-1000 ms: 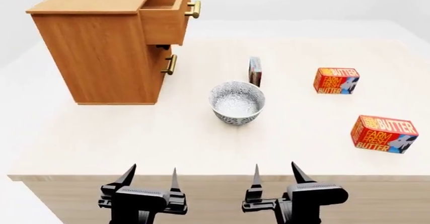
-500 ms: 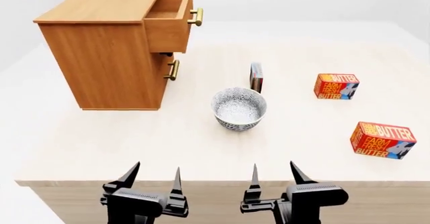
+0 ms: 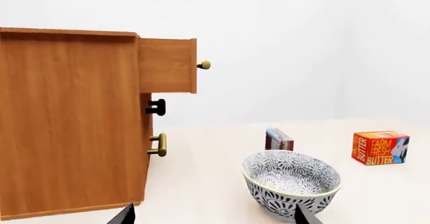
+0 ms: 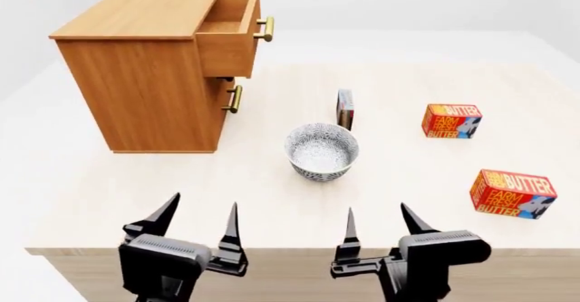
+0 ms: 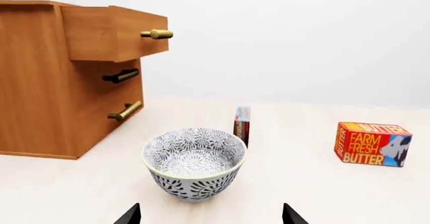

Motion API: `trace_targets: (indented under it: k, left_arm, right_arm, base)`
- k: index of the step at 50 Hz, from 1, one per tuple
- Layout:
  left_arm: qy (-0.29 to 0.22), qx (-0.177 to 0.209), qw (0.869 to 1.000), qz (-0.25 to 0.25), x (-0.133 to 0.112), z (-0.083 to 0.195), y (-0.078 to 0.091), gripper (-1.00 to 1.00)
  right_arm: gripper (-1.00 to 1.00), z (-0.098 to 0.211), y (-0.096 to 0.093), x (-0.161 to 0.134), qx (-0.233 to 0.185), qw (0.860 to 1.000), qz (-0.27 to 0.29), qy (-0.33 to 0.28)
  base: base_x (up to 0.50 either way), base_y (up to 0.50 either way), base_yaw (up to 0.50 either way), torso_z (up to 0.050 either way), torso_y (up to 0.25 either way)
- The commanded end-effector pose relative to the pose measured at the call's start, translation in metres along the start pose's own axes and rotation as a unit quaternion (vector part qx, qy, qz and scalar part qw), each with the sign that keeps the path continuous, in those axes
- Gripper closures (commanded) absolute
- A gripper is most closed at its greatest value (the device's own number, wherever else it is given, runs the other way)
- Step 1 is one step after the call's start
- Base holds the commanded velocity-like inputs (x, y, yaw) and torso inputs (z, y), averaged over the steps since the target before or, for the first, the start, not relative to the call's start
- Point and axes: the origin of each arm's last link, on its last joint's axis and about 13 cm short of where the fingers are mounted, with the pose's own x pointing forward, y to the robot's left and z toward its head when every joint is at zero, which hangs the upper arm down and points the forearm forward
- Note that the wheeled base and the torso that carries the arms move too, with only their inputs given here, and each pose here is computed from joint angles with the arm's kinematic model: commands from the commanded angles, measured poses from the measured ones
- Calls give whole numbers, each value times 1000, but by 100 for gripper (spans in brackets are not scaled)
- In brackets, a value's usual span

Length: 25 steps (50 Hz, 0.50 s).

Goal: Put the chocolate pudding in the top drawer of the cabinet and close it.

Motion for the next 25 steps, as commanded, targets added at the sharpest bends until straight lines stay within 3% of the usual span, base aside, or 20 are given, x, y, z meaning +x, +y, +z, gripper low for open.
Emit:
trace_targets:
  k: [1,15,25]
  left_arm:
    - [-28,6,999,-39,7,42,6,-100]
    - [-14,50,996,-73,44,112,34,-100]
    - [3,51,995,-90,72,160,46,-100]
  right_arm:
    - [-100,42,-9,-8,-25,1000,11,-12]
    - [-100,124,-38,14,-49,998,29,11]
    - [-100,172,-56,45,-25,997,46,64]
  base:
    - [0,0,0,50,45]
    - [0,0,0,50,46]
    - [0,0,0,50,46]
